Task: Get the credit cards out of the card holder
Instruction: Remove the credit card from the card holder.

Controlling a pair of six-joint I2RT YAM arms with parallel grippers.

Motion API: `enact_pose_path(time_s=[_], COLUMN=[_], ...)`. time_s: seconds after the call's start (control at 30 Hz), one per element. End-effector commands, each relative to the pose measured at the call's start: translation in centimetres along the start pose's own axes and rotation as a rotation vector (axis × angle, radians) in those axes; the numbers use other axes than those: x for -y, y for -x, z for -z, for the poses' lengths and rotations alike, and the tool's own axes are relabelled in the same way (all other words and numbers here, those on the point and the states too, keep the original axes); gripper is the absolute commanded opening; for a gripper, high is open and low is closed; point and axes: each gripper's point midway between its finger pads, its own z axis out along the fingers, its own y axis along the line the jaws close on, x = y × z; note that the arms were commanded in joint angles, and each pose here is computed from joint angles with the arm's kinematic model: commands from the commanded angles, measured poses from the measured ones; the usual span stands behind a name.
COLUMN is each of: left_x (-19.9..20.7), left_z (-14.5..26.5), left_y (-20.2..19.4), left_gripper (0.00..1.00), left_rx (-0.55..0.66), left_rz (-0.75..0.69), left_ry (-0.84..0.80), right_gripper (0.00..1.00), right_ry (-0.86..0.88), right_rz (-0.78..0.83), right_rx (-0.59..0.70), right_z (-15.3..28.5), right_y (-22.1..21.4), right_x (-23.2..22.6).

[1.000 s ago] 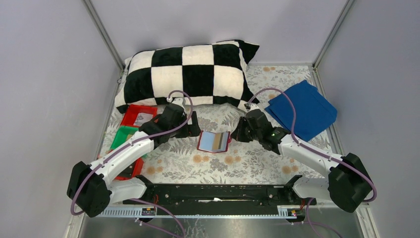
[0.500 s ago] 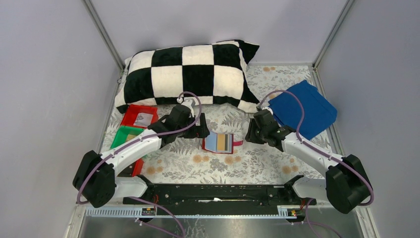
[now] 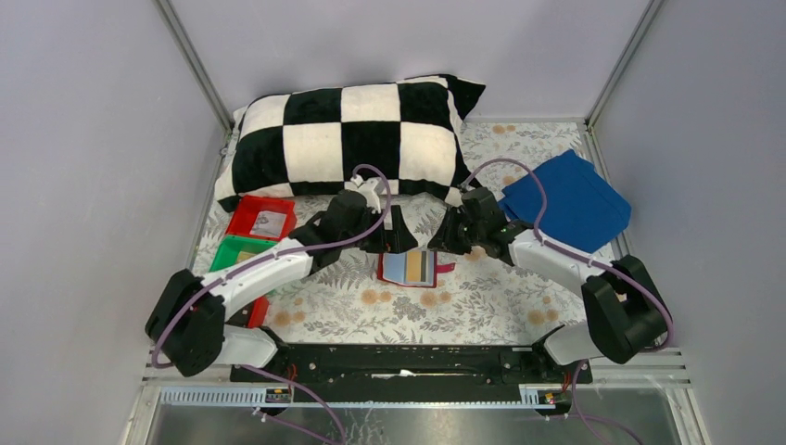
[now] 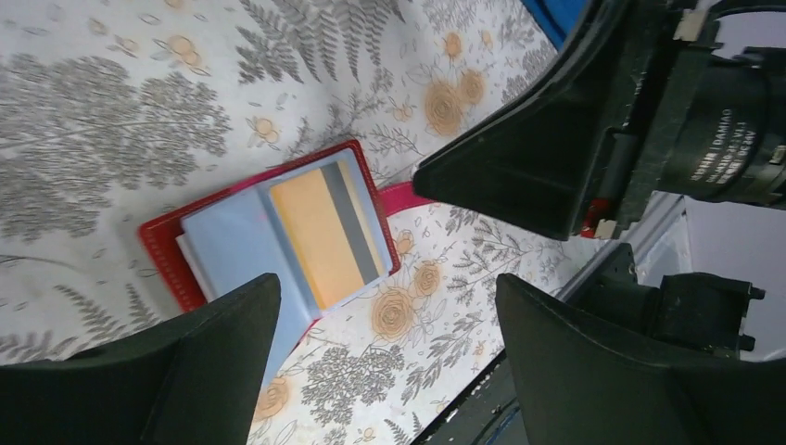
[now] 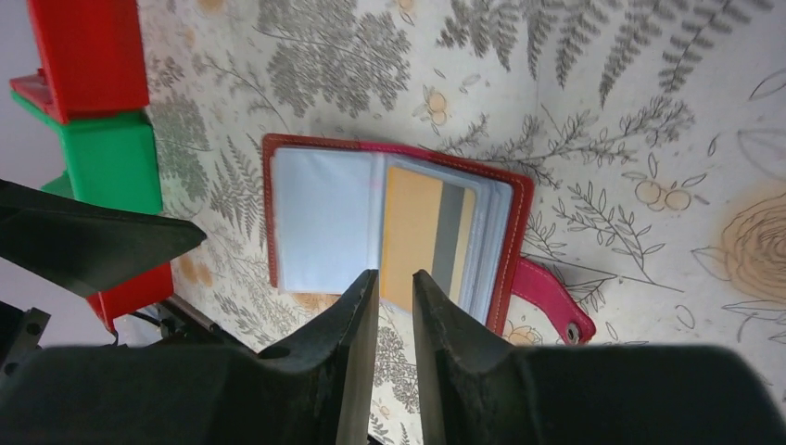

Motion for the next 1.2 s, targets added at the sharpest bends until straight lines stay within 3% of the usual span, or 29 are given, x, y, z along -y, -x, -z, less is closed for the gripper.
enact_pose_path(time_s=[0.0,0.47,1.17], left_x=[2.1,-1.3,-3.9], left_z=[-1.7,-4.6,-5.2], left_y=[-0.8,-5.1,-7.0], left_gripper=[0.86,0.50,0.40], left_rx=[-0.029,-0.111,-0.151], left_rz=[0.069,0.217,0.265], left_ry=[-0.138,-0.081,-0.039], right_gripper=[0.27,0.15,0.16], right_ry=[0.062,0.044,0.046], right_rz=[-0.046,-0.093,-0.103], right_rx=[-0.045,-0.135,-0.199], right_z=[-0.6,-1.7,-3.9], right_y=[-1.1,-4.3,-6.1], right_x=[-0.6,1.5,2.9])
